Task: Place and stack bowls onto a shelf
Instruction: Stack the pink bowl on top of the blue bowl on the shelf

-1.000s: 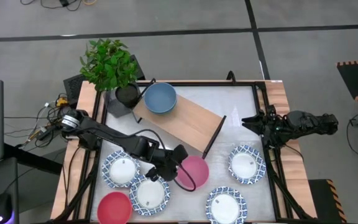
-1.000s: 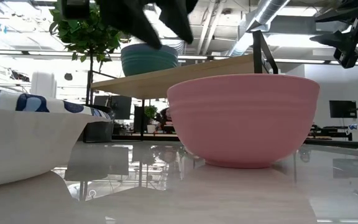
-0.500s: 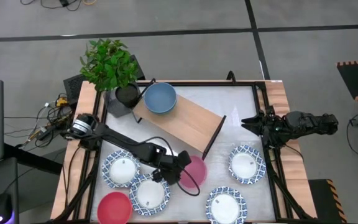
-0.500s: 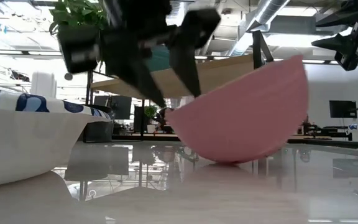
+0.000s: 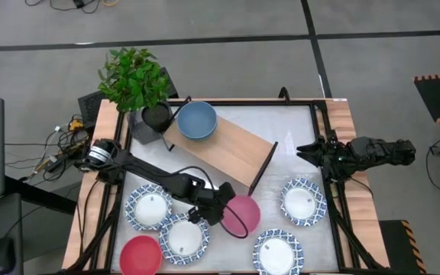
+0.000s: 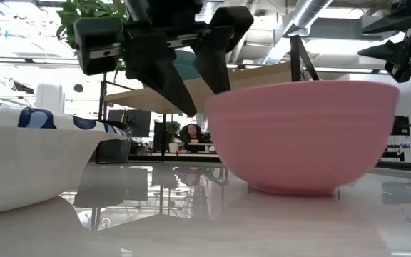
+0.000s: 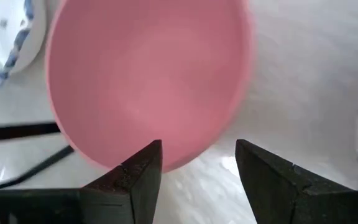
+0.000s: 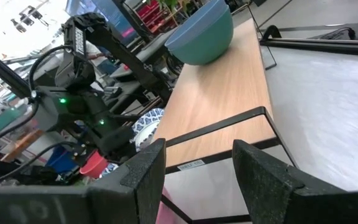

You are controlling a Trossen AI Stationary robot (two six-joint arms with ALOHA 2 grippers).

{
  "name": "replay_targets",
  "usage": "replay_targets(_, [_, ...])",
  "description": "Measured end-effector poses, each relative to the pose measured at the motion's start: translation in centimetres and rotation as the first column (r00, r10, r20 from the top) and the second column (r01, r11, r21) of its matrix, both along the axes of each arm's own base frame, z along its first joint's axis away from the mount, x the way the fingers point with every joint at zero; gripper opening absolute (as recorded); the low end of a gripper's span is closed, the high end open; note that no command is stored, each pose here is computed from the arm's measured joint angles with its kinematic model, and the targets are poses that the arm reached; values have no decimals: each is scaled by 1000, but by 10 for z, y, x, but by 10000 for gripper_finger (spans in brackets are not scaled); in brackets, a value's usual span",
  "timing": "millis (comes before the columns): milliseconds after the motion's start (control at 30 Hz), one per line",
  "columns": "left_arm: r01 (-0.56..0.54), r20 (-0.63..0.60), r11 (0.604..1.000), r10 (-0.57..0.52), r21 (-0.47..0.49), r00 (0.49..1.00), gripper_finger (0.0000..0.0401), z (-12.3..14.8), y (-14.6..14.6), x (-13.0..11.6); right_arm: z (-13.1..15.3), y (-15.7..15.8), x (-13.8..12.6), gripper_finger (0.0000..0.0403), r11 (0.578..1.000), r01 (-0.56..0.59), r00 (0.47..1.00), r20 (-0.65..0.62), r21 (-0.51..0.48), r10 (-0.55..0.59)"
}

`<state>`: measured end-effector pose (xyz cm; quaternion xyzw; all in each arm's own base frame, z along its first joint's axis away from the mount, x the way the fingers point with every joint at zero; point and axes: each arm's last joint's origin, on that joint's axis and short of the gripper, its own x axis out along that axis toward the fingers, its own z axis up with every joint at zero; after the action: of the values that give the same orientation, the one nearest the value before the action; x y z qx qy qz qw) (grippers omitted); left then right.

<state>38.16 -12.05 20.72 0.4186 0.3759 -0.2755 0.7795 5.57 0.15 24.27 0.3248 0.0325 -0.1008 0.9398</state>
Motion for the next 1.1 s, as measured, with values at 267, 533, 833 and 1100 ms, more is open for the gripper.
replay_targets(267, [73, 2, 996, -73, -43, 997, 139, 1, -3, 0, 0, 0, 0, 212, 1000, 0, 1000, 1, 1, 0])
replay_targets(533, [106, 11, 994, -106, -13, 994, 92, -12, -5, 7, 0, 0, 0, 212, 1000, 0, 1000, 1, 1, 0])
replay_targets(833, [77, -14, 996, -76, 53, 997, 29, -18, -7, 5, 0, 0, 0, 212, 1000, 1, 1000, -5, 0, -1])
replay_targets(1100, [56, -20, 998, -56, 24, 998, 3, -8, -16, 4, -1, 0, 0, 212, 1000, 1, 1000, -8, -1, -1])
